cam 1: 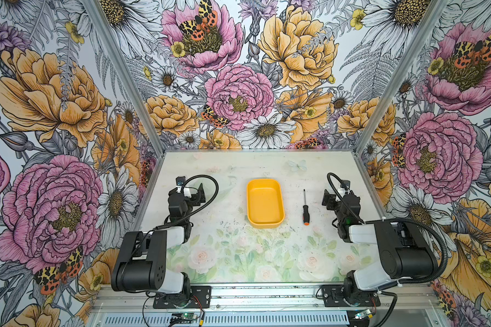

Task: Put the screwdriver in the bin
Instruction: Pick up the screwdriver from the middle-right of the table.

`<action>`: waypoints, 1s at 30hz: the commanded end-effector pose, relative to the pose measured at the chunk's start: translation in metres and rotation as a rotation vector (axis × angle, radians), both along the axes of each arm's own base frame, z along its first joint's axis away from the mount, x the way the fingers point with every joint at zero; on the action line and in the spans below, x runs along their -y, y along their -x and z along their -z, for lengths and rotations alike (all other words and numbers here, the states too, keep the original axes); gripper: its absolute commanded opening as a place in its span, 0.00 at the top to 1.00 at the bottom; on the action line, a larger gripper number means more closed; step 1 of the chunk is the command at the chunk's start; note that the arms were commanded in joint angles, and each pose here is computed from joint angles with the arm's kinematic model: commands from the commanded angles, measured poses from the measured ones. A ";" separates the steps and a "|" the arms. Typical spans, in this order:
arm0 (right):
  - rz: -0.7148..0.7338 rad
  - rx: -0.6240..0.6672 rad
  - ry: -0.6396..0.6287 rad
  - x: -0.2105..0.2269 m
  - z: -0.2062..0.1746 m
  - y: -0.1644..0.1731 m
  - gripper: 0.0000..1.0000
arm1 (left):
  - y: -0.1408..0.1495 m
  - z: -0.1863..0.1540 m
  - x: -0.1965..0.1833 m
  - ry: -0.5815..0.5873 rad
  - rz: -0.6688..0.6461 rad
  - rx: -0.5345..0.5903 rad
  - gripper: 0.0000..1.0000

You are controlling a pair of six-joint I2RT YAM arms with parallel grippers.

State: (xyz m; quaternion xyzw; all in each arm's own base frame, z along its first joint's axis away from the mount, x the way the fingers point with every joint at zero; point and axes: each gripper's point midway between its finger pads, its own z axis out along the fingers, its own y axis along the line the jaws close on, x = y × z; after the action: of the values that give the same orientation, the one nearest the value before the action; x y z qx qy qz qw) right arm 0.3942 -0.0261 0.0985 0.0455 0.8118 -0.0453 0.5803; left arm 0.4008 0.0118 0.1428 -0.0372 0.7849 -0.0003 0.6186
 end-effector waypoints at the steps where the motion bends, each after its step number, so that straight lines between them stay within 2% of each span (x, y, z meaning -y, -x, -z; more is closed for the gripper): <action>1: 0.018 0.051 0.007 0.002 -0.022 -0.008 0.11 | 0.000 -0.012 0.006 -0.022 0.032 -0.015 0.01; 6: 0.042 0.042 0.000 0.004 -0.046 0.000 0.11 | 0.007 -0.047 0.018 0.007 0.081 0.042 0.01; 9: 0.017 -0.017 -0.095 -0.006 -0.056 0.007 0.12 | 0.011 -0.064 0.027 0.068 0.118 0.050 0.01; 12: -0.062 -0.103 -0.235 -0.029 -0.061 0.015 0.14 | 0.015 -0.067 0.043 0.144 0.167 0.027 0.01; 15: -0.122 -0.193 -0.357 -0.053 -0.055 0.024 0.15 | 0.022 -0.061 0.063 0.214 0.220 0.003 0.01; 19: -0.174 -0.302 -0.426 -0.084 -0.034 0.035 0.16 | 0.030 -0.044 0.091 0.281 0.273 -0.072 0.01; 24: -0.208 -0.402 -0.438 -0.114 -0.005 0.041 0.18 | 0.039 -0.019 0.125 0.304 0.336 -0.161 0.01; 30: -0.192 -0.492 -0.412 -0.126 0.025 0.045 0.21 | 0.046 -0.003 0.139 0.361 0.361 -0.224 0.01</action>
State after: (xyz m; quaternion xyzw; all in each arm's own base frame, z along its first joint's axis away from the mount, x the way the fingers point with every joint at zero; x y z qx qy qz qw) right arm 0.3505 0.1002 0.0815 0.0572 0.9145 0.1706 0.3623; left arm 0.3600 -0.1231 0.1562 0.0100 0.8220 -0.2228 0.5239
